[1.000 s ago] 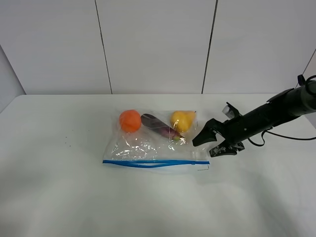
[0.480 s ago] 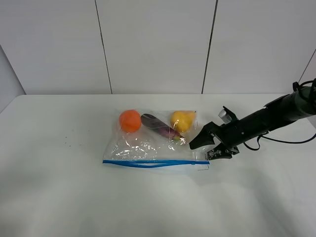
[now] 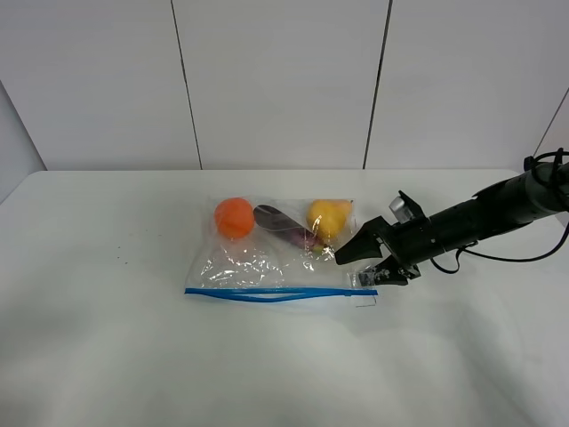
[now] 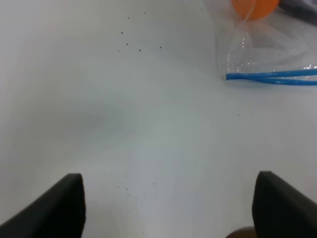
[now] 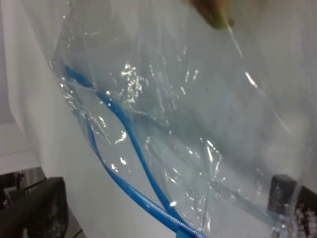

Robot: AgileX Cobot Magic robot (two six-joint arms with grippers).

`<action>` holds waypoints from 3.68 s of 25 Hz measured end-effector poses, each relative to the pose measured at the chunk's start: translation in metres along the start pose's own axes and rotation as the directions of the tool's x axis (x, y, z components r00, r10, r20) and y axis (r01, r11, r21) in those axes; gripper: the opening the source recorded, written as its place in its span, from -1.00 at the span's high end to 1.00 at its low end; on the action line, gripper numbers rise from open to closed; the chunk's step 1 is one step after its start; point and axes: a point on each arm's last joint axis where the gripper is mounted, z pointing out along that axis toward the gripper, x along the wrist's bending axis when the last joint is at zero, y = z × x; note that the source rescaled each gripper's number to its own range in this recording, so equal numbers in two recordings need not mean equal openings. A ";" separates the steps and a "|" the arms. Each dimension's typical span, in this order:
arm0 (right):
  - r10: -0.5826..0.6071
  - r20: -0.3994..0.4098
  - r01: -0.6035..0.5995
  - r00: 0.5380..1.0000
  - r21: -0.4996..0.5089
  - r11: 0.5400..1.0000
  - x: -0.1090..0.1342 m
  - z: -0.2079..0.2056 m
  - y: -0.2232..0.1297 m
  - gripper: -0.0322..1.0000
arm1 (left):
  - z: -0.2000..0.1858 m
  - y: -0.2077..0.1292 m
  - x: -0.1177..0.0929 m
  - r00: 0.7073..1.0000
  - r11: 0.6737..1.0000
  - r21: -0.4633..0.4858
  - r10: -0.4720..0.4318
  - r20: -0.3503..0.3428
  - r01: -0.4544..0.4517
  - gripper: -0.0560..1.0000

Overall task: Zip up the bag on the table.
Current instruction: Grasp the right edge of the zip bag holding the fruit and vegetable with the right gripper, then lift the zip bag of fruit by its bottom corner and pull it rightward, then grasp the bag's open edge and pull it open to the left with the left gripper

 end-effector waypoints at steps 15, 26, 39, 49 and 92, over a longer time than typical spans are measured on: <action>0.016 -0.008 -0.016 1.000 0.020 1.000 -0.005 0.004 -0.003 -0.09 | 0.000 0.000 0.000 1.000 1.000 0.000 0.000 -0.001 0.000 -1.00; 0.023 -0.022 -0.022 0.999 0.039 0.999 -0.004 0.004 -0.005 0.93 | 0.000 0.000 0.000 1.000 1.000 0.000 0.000 -0.001 0.000 -1.00; 0.058 -0.137 -0.049 0.989 0.073 0.996 0.007 0.003 -0.007 0.93 | 0.000 0.000 0.000 1.000 1.000 0.000 0.000 -0.001 0.000 -1.00; 0.172 -0.205 -0.170 0.964 0.027 0.985 0.014 0.001 0.000 0.93 | 0.000 0.000 0.000 1.000 1.000 0.000 0.000 -0.001 0.000 -1.00; 0.190 -0.227 -0.199 0.955 -0.016 0.980 0.033 -0.012 0.007 0.93 | -0.009 0.024 0.001 0.998 0.997 -0.047 -0.059 -0.002 0.059 -1.00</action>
